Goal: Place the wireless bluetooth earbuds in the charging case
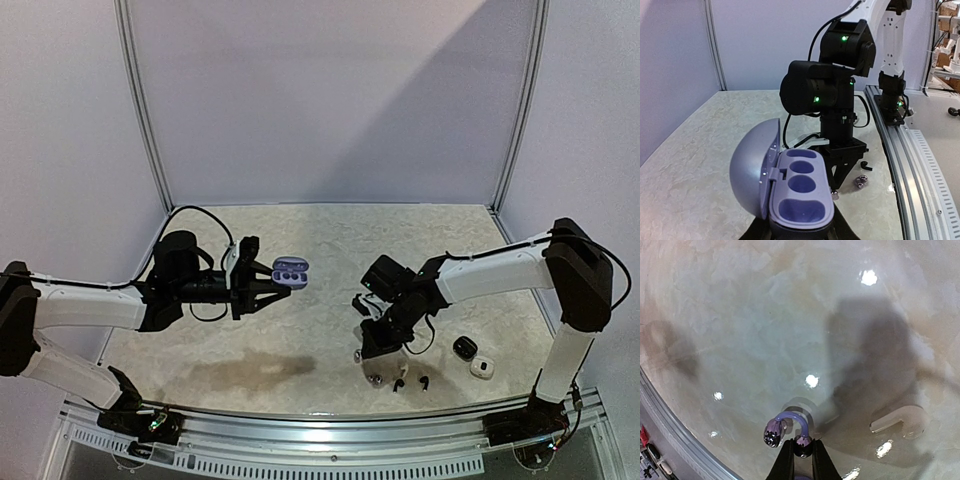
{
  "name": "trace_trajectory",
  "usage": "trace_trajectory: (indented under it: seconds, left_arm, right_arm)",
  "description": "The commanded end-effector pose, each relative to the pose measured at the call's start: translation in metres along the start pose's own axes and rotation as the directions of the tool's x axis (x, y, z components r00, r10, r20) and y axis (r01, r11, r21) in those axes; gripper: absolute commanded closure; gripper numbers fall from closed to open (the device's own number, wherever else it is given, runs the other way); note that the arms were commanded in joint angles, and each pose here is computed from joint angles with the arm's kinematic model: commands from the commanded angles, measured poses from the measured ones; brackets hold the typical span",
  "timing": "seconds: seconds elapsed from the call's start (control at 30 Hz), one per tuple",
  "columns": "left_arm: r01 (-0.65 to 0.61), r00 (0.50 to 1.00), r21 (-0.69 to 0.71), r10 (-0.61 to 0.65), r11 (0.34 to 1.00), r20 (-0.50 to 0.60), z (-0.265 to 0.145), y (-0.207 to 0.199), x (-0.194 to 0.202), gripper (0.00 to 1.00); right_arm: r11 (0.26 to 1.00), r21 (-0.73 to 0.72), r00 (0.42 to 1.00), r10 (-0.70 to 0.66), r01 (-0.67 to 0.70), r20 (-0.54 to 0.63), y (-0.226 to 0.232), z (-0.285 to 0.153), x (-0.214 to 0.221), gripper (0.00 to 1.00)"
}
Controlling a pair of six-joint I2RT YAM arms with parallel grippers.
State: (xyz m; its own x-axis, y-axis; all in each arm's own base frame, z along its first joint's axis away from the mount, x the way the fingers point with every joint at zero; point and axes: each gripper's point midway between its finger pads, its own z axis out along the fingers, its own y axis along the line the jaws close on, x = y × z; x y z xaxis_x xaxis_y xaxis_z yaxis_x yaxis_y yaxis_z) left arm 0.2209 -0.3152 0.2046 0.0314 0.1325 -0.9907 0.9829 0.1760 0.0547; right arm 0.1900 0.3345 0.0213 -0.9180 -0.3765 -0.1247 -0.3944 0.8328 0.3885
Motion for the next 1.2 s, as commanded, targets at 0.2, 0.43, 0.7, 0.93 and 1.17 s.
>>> trace_trajectory:
  seconds: [0.2,0.43,0.7,0.93,1.17]
  left_arm:
    - [-0.009,1.0,-0.045,0.009,0.999,-0.006,0.001,0.002,0.0,1.0]
    - [0.017,1.0,-0.198,-0.017,0.98,0.006,-0.003,0.028,-0.002,1.0]
    - [0.023,0.998,-0.264,-0.008,0.964,0.058,-0.004,0.04,-0.016,1.0]
    - [0.09,0.993,-0.26,-0.068,0.961,0.092,-0.003,0.041,-0.022,1.0]
    - [0.134,0.988,-0.297,-0.105,0.945,0.111,-0.005,0.048,-0.025,1.0]
  right_arm:
    - [0.998,0.049,0.988,-0.055,0.048,0.144,0.008,-0.03,-0.026,0.96]
    - [0.98,0.179,0.91,-0.152,0.087,0.386,0.021,-0.088,-0.07,0.98]
    - [0.937,0.288,0.56,-0.349,0.197,0.752,0.111,-0.215,-0.127,1.0]
    - [0.846,0.411,0.325,-0.516,0.339,0.793,0.191,-0.236,-0.156,1.0]
    - [0.741,0.529,0.261,-0.653,0.412,0.711,0.217,-0.211,-0.164,1.0]
